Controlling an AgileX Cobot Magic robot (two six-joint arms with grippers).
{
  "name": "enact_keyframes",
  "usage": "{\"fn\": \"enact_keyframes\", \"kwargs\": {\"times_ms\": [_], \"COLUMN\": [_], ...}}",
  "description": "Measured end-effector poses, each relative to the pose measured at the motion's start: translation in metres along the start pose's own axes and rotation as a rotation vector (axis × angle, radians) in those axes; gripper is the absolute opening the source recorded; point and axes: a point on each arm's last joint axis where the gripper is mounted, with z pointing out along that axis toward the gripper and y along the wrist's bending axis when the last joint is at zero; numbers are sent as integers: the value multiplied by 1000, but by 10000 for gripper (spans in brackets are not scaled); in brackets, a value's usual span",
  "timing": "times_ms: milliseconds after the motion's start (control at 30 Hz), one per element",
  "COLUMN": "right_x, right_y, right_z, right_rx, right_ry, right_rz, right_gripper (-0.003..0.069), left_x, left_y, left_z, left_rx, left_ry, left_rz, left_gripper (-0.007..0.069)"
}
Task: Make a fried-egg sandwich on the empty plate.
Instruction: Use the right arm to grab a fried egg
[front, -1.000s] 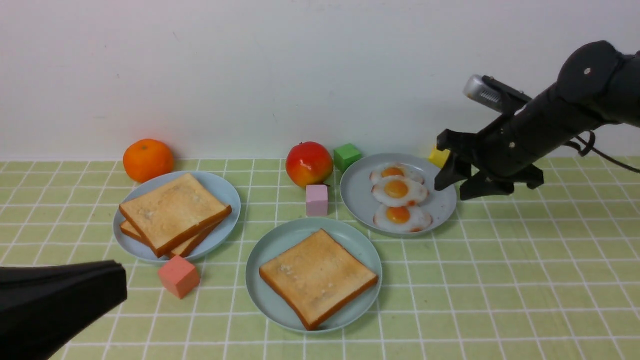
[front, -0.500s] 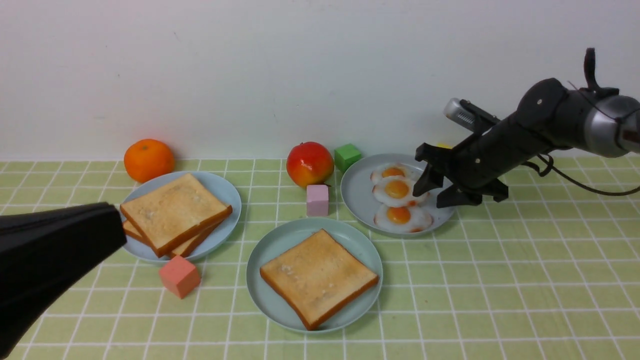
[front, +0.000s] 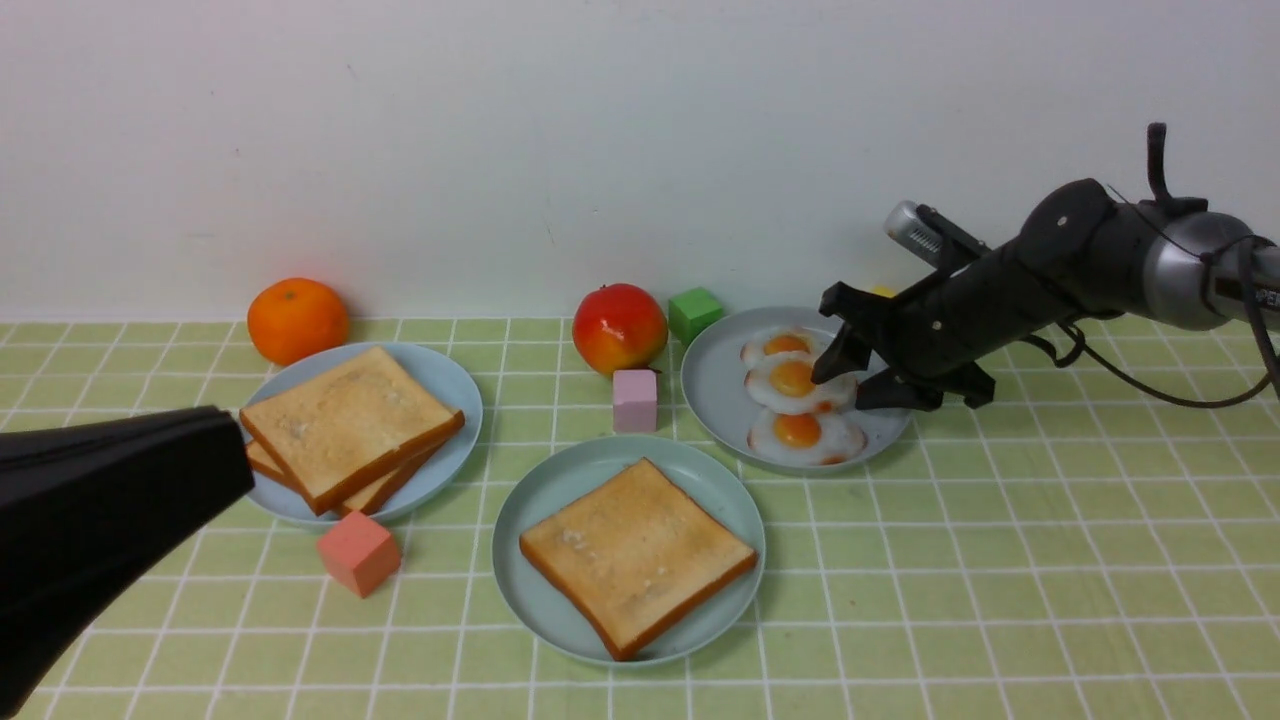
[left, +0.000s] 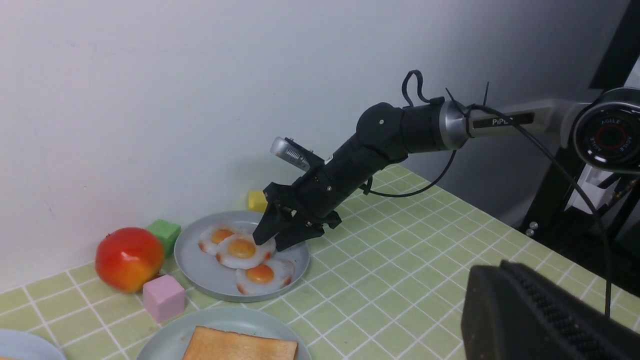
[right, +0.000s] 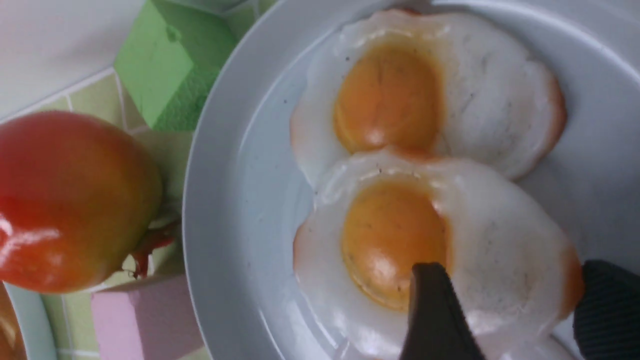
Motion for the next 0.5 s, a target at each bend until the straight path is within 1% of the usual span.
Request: {"fn": "enact_keyframes", "kwargs": {"times_ms": [333, 400, 500], "right_x": [0, 0, 1], "right_y": [-2, -2, -2], "right_z": [6, 6, 8], "right_rx": [-9, -18, -24], "right_ry": [-1, -1, 2], "right_rz": [25, 37, 37], "right_gripper": [388, 365, 307], "left_x": [1, 2, 3], "left_y": [0, 0, 1], "left_z": [0, 0, 0], "left_rx": [-2, -4, -6], "left_ry": [10, 18, 28], "left_rz": [0, 0, 0], "left_gripper": [-13, -13, -13]}}
